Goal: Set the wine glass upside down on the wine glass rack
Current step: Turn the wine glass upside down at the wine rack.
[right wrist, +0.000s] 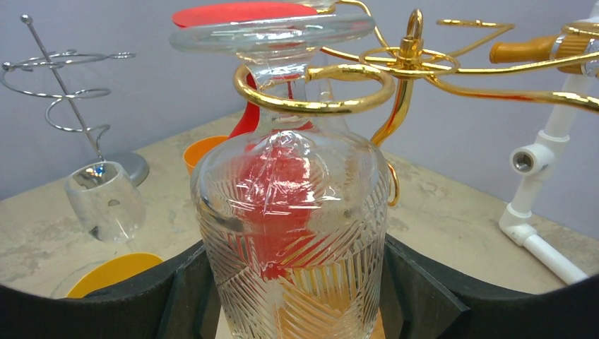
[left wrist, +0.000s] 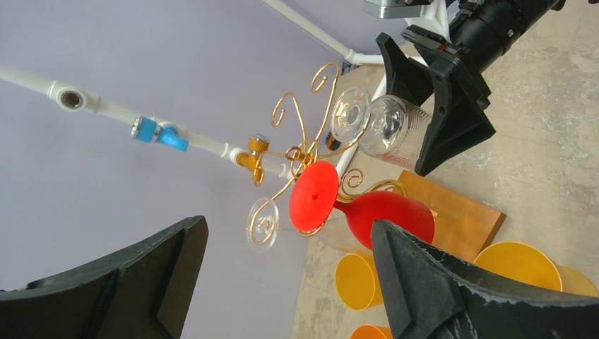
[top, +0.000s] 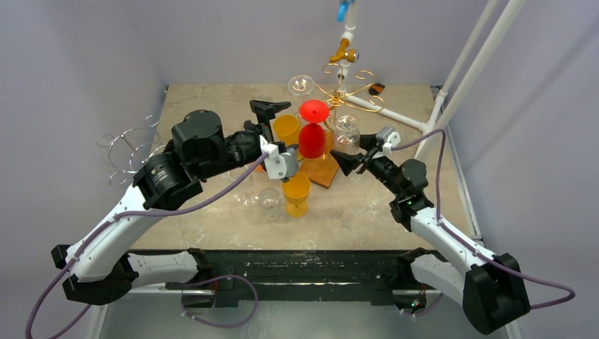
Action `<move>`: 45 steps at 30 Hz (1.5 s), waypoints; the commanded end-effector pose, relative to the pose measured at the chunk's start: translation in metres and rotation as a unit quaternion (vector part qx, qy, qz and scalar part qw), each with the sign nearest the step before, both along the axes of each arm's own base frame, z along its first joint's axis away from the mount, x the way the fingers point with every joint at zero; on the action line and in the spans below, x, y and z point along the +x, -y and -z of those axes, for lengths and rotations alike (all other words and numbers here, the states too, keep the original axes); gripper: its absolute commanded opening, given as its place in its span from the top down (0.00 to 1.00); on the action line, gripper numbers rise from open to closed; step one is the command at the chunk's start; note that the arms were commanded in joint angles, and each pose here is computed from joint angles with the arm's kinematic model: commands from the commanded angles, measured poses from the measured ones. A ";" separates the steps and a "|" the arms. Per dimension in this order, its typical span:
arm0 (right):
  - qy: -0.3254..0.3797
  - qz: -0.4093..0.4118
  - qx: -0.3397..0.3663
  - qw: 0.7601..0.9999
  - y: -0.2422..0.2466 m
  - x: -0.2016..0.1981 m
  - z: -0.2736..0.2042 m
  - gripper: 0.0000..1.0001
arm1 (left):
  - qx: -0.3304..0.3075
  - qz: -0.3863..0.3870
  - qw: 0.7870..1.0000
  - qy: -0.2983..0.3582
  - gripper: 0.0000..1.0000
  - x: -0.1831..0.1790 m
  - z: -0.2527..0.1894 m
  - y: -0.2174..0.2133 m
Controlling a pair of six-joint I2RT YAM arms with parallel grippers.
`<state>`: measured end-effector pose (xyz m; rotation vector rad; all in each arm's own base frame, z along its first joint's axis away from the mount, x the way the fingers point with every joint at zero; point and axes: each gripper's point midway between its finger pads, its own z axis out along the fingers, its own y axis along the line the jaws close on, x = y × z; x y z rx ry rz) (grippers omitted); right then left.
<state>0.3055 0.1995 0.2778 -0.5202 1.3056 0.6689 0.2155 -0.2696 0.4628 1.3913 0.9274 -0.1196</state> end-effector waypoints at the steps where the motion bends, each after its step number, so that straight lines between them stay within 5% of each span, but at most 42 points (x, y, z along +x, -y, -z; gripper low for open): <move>1: 0.059 0.014 0.051 0.997 0.006 -0.001 -0.037 0.83 | -0.020 -0.013 1.000 0.007 0.07 0.003 -0.011 -0.002; 15: 0.027 0.038 0.068 0.997 0.011 0.010 -0.025 0.76 | -0.015 -0.011 1.000 0.009 0.06 0.003 -0.009 -0.001; 25: -0.005 0.091 0.088 0.992 0.027 0.019 -0.015 0.25 | -0.008 -0.012 1.000 0.002 0.06 0.004 -0.009 0.000; 32: -0.001 0.092 0.075 0.993 0.029 0.014 -0.022 0.18 | -0.012 -0.013 1.000 -0.009 0.06 0.005 -0.009 0.002; 37: -0.006 0.088 0.067 0.994 0.028 0.012 -0.017 0.02 | -0.015 -0.014 1.000 -0.012 0.06 0.005 -0.012 0.002; 45: -0.022 0.095 0.064 0.993 0.033 0.006 -0.016 0.01 | -0.020 -0.017 0.999 -0.018 0.06 0.006 -0.014 0.002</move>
